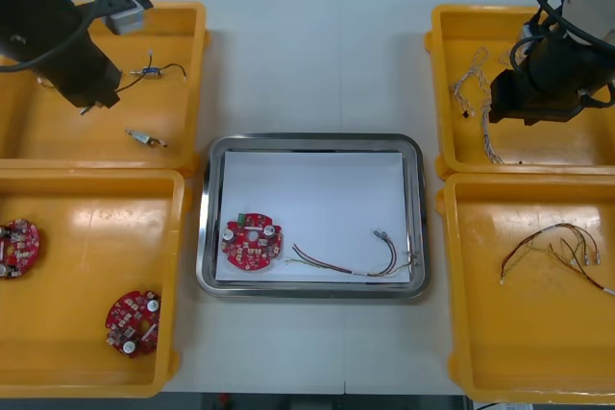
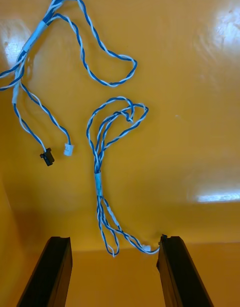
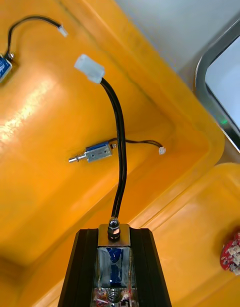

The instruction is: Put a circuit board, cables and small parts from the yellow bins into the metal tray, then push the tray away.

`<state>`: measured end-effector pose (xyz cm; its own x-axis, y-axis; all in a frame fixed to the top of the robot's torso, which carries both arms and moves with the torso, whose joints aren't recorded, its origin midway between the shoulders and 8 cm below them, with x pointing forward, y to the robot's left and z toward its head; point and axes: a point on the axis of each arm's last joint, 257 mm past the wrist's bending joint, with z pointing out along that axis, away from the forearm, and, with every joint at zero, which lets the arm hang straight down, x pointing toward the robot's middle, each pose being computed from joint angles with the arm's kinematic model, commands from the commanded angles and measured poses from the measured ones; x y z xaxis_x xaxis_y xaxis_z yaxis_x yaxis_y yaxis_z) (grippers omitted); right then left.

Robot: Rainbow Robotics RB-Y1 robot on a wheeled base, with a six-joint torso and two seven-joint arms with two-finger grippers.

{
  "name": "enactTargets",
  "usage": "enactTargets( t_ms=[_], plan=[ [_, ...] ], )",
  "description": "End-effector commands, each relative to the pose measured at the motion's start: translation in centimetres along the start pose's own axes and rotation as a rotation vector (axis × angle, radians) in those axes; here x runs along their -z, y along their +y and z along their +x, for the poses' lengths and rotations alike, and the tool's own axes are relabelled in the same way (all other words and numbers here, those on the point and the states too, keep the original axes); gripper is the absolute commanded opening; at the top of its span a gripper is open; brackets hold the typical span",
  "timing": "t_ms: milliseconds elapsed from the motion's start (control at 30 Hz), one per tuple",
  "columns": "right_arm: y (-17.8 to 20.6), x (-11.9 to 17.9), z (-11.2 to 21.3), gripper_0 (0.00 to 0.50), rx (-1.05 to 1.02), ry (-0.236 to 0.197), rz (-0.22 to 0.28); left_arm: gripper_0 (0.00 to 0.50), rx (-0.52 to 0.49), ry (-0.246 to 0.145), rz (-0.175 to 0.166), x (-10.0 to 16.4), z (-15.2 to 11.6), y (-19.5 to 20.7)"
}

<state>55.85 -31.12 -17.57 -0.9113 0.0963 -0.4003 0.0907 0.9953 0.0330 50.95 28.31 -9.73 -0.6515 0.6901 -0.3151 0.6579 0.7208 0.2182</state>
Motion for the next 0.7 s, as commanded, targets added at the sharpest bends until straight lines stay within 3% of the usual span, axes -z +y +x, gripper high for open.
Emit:
enactTargets(
  t_ms=[33,400,700],
  plan=[
    [1.4,0.1,-1.4,0.5,0.063,-0.027,0.01,0.0,0.029,-0.081,-0.034,2.1,-2.3,-1.9],
    [1.8,-2.8,-0.2,0.5,0.08,-0.028,-0.002,0.0,0.241,-0.117,-0.028,0.5,-2.4,-7.4],
    [1.6,-4.7,1.0,0.5,0.075,-0.026,-0.012,0.0,0.393,-0.123,-0.061,-1.5,-1.9,-10.7]
  ],
)
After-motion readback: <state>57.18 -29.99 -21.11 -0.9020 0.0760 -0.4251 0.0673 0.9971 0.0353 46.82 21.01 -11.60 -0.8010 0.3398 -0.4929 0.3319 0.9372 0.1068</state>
